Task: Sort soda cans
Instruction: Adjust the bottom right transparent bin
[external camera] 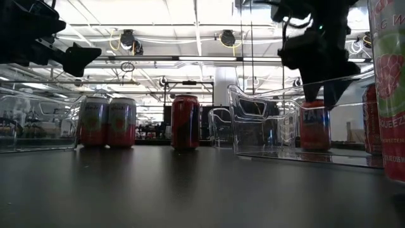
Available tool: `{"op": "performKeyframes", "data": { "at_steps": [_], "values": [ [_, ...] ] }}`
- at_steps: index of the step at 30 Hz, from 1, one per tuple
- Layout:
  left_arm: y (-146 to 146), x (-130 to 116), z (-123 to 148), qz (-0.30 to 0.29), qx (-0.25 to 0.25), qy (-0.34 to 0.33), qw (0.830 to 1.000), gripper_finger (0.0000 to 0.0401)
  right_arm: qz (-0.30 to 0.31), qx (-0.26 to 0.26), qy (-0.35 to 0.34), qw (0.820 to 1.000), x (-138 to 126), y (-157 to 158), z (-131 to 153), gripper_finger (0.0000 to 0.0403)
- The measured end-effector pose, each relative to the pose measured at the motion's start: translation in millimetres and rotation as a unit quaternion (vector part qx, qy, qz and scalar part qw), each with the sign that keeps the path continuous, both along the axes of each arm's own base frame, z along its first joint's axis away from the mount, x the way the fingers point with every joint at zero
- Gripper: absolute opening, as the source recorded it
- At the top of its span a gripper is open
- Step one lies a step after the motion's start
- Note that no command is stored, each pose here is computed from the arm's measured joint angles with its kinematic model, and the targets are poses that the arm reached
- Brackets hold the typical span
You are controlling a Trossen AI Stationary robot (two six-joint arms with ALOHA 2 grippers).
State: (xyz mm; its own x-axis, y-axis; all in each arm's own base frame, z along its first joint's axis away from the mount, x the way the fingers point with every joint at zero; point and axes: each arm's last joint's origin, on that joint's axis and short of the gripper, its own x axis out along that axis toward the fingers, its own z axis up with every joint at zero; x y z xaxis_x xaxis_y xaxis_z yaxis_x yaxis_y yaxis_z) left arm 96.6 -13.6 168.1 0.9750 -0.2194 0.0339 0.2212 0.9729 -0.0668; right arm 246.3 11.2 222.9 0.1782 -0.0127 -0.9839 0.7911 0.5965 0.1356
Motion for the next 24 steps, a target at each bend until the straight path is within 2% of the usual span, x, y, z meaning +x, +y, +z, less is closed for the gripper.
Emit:
{"op": "performKeyframes", "data": {
  "at_steps": [9, 20, 24],
  "values": [
    [0, 0, 0, 0.0, 0.0, 0.0, 1.0, 0.0395, -0.005, 0.014, 0.042, 0.999, 8, 10, -19, 0.0204],
    [0, 0, 0, 0.0, 0.0, 0.0, 1.0, 0.0395, -0.078, 0.009, 0.028, 0.997, 9, 15, -17, 0.0018],
    [0, 0, 0, 0.0, 0.0, 0.0, 1.0, 0.0395, -0.12, 0.007, 0.012, 0.993, 10, 15, -16, 0.0009]
  ]
}}
